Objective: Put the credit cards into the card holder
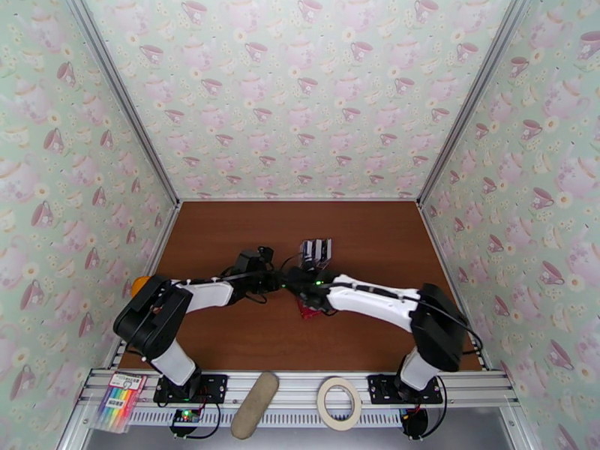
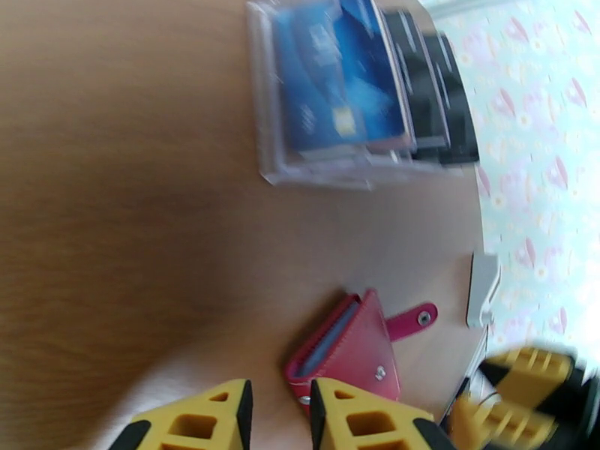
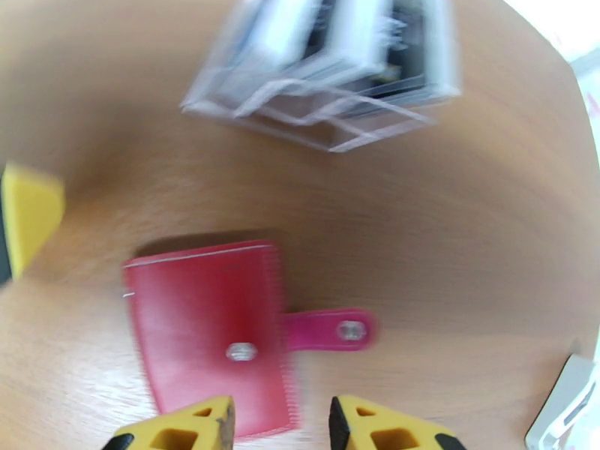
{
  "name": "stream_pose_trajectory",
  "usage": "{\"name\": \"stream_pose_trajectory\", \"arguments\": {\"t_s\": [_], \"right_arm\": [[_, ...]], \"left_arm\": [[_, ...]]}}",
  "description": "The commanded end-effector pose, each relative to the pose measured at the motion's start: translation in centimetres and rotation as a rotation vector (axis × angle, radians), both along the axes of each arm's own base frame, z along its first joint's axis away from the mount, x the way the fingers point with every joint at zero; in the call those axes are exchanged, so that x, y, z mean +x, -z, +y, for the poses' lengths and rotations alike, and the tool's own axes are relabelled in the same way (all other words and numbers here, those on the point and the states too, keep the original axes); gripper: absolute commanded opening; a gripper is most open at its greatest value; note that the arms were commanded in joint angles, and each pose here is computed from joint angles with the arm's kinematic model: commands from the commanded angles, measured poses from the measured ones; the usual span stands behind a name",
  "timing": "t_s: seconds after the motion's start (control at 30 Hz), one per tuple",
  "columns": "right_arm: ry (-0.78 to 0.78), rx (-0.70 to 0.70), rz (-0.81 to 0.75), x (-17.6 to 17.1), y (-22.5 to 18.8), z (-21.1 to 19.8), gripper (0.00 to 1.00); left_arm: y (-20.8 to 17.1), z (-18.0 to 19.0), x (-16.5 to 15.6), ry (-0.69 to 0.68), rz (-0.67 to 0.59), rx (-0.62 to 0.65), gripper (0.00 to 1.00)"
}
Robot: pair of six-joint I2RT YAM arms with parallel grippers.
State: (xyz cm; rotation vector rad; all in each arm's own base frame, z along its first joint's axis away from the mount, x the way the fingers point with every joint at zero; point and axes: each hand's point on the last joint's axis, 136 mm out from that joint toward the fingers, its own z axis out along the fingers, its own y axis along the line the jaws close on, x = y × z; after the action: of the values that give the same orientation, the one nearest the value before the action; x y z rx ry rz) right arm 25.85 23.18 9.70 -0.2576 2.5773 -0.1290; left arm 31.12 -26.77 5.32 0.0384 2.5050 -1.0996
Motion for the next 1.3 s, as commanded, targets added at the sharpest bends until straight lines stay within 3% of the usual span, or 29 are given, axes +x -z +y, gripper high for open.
{"name": "stream_pose_trajectory", "arguments": {"t_s": [0.0,0.4,0.83,1.27], "right_arm": [[0.016,0.129,0.018,0.0,-0.1,-0.4,0.40],[0.062,0.338,0.077,0.9,1.6,-2.8,0.40],[0.077,0.391,0.072,0.3,1.4,-4.1,0.40],[0.129,0.415,0.074,-0.1,1.6,-4.9,0.40]], "left_arm": [[-0.3,-1.2,-0.4,0.036,0.010,0.000,0.28],[1.3,-2.6,-3.2,0.082,0.112,0.099,0.28],[3.6,-4.2,-3.4,0.131,0.201,0.172,0.28],[2.7,-5.2,-1.2,0.182,0.108,0.197,0.27]]}}
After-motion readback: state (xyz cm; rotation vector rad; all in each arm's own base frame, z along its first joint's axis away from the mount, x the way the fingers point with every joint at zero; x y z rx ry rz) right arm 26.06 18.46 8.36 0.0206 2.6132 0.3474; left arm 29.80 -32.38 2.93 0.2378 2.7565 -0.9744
